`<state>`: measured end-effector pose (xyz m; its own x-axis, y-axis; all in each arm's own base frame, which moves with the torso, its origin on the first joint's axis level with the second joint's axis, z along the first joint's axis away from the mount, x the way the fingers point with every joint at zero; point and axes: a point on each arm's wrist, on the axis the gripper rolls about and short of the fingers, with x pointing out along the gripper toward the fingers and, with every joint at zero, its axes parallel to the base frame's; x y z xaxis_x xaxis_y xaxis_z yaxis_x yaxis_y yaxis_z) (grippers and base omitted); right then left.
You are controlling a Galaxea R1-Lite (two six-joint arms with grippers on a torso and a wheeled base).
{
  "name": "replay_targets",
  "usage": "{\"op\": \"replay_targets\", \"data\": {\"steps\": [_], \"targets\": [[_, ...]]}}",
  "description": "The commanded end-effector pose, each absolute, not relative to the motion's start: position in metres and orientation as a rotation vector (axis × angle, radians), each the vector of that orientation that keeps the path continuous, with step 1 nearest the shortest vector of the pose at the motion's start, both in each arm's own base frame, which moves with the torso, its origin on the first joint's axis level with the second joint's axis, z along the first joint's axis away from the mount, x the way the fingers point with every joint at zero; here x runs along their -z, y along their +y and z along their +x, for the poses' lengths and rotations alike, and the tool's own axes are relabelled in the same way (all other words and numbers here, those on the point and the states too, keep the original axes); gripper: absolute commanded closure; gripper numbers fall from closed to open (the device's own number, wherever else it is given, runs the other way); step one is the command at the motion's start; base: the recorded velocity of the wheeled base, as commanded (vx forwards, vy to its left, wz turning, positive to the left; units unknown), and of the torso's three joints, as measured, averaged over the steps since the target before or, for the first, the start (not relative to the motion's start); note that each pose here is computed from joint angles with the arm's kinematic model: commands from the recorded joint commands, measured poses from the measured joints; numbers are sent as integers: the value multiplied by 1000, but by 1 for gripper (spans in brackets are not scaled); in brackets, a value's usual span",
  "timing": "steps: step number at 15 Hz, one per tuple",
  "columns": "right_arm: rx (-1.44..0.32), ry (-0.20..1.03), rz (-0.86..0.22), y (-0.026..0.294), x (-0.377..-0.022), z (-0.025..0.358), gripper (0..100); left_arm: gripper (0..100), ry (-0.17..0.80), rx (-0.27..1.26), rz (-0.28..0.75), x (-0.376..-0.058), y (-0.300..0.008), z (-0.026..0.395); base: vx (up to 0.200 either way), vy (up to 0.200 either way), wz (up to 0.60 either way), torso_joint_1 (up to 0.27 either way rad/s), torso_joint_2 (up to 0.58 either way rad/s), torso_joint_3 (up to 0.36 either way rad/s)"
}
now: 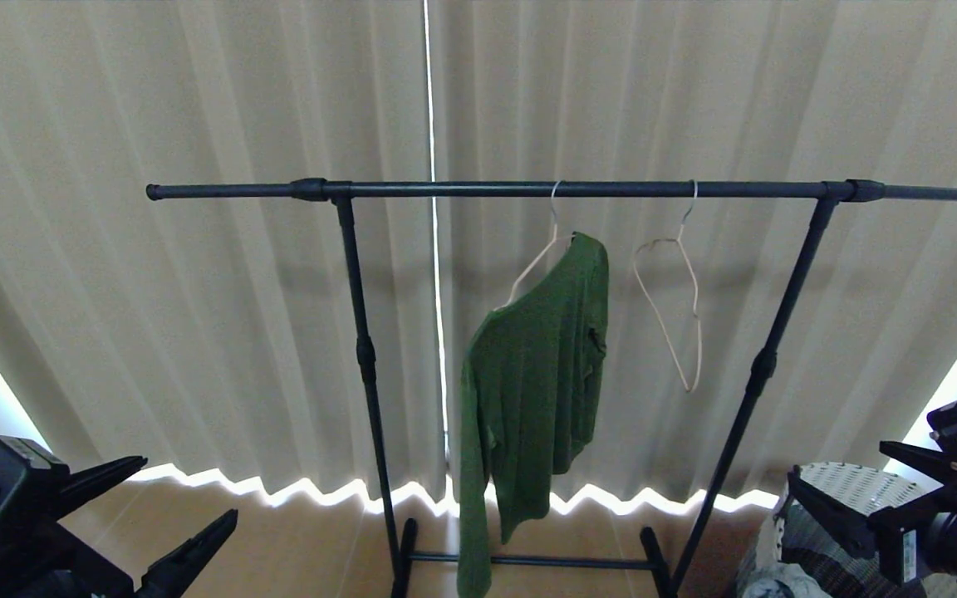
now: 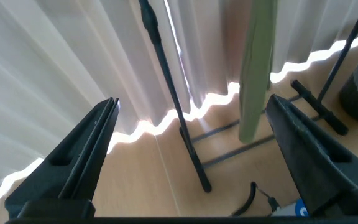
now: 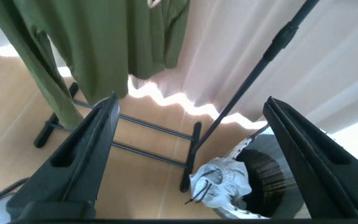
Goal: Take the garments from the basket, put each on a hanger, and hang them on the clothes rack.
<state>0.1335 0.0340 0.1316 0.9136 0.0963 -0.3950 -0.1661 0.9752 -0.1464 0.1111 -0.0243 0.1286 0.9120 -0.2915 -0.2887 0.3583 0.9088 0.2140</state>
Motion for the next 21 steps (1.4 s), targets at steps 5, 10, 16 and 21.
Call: {"op": "replay_targets", "data": {"steps": [5,10,16,21], "targets": [[-135,384,-186,33,-133,130,0,0,253,340,269,-128,-24,110,0,0,0,0,0,0],[-127,388,-201,32,-132,130,0,0,254,340,269,-128,-24,110,0,0,0,0,0,0],[-112,393,-203,30,-132,131,0,0,256,340,269,-128,-24,110,0,0,0,0,0,0],[-113,397,-206,30,-131,131,0,0,253,340,268,-128,-24,110,0,0,0,-158,374,215]]}}
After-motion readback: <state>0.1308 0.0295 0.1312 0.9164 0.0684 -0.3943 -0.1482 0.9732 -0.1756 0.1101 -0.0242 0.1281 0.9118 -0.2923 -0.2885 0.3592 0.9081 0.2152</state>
